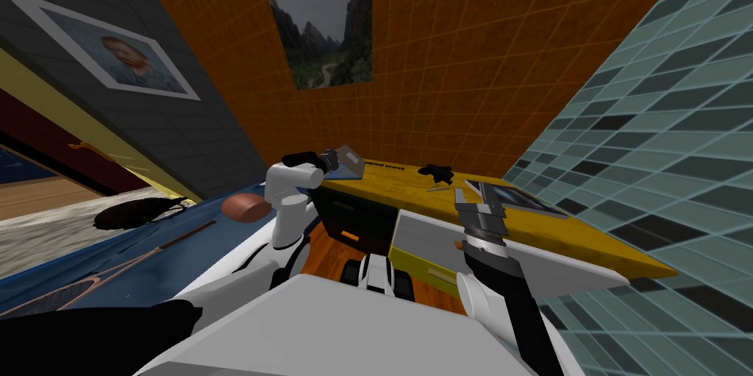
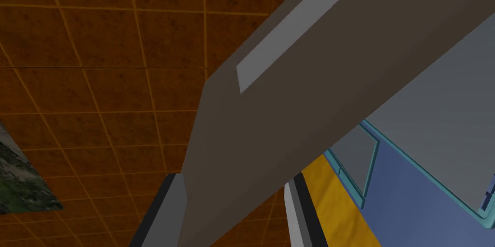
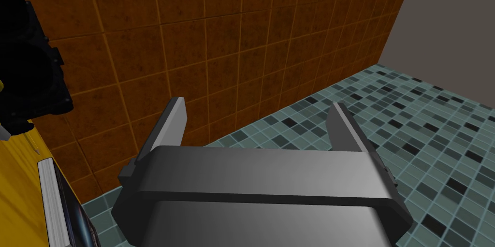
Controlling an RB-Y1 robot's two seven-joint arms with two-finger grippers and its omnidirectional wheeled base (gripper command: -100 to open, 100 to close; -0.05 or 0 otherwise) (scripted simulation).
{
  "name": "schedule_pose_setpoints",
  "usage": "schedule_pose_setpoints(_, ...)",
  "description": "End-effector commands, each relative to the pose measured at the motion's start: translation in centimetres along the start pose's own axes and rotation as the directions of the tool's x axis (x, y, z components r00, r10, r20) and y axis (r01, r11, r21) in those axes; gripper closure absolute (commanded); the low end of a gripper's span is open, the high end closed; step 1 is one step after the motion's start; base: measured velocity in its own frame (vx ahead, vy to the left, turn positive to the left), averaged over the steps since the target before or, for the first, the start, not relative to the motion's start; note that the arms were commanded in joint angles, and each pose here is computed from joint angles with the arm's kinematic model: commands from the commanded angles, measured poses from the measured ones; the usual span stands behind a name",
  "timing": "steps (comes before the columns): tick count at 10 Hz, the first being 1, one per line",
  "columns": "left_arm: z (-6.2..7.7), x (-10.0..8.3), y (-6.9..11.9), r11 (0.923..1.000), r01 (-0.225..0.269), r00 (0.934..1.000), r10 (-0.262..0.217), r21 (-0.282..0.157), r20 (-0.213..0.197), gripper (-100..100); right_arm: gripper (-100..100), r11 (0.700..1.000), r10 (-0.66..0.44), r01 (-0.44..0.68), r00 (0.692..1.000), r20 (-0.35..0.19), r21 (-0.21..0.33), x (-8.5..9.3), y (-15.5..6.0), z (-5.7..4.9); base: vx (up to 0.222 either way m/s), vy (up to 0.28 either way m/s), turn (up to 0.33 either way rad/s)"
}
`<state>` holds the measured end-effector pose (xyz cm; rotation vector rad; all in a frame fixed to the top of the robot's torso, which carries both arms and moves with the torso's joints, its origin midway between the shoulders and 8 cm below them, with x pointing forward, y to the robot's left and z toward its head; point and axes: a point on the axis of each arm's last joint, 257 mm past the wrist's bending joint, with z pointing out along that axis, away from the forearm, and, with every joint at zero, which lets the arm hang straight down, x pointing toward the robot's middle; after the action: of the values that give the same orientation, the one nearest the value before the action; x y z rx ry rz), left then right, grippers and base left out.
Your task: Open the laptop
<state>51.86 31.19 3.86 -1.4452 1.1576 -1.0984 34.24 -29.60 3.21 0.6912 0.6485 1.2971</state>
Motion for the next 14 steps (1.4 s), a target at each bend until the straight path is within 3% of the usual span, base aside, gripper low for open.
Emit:
schedule_pose_setpoints(1,0.6,0.3,1.1,0.9938,0.107,0.9941,-0.107,-0.030,-0.017,100,0,1.000,0.000,0.000,1.000,0.000,0.000,0.0,0.0,0.0,-0.002,0.066,0.021)
schedule_pose_setpoints(2,0.4,0.2,1.0,0.9966,0.079,0.9968,-0.079,-0.024,-0.012,100,0,1.000,0.000,0.000,1.000,0.000,0.000,0.0,0.0,0.0,-0.003,0.031,0.000)
schedule_pose_setpoints(3,1.1,0.6,2.5,0.9857,0.159,0.9867,-0.161,-0.056,-0.025,100,0,1.000,0.000,0.000,1.000,0.000,0.000,0.0,0.0,0.0,0.001,0.056,0.038)
schedule_pose_setpoints(4,1.4,0.8,3.2,0.9781,0.196,0.9796,-0.199,-0.070,-0.031,100,0,1.000,0.000,0.000,1.000,0.000,0.000,0.0,0.0,0.0,-0.001,0.070,0.033)
schedule_pose_setpoints(5,0.5,0.6,2.0,0.9843,0.166,0.9855,-0.168,-0.060,-0.026,-100,0,1.000,0.000,0.000,1.000,0.000,0.000,0.0,0.0,0.0,0.013,0.031,-0.009)
schedule_pose_setpoints(14,-3.5,0.6,-1.0,0.9843,0.167,0.9856,-0.168,-0.058,-0.017,-100,0,1.000,0.000,0.000,1.000,0.000,0.000,0.0,0.0,0.0,0.027,0.006,-0.021)
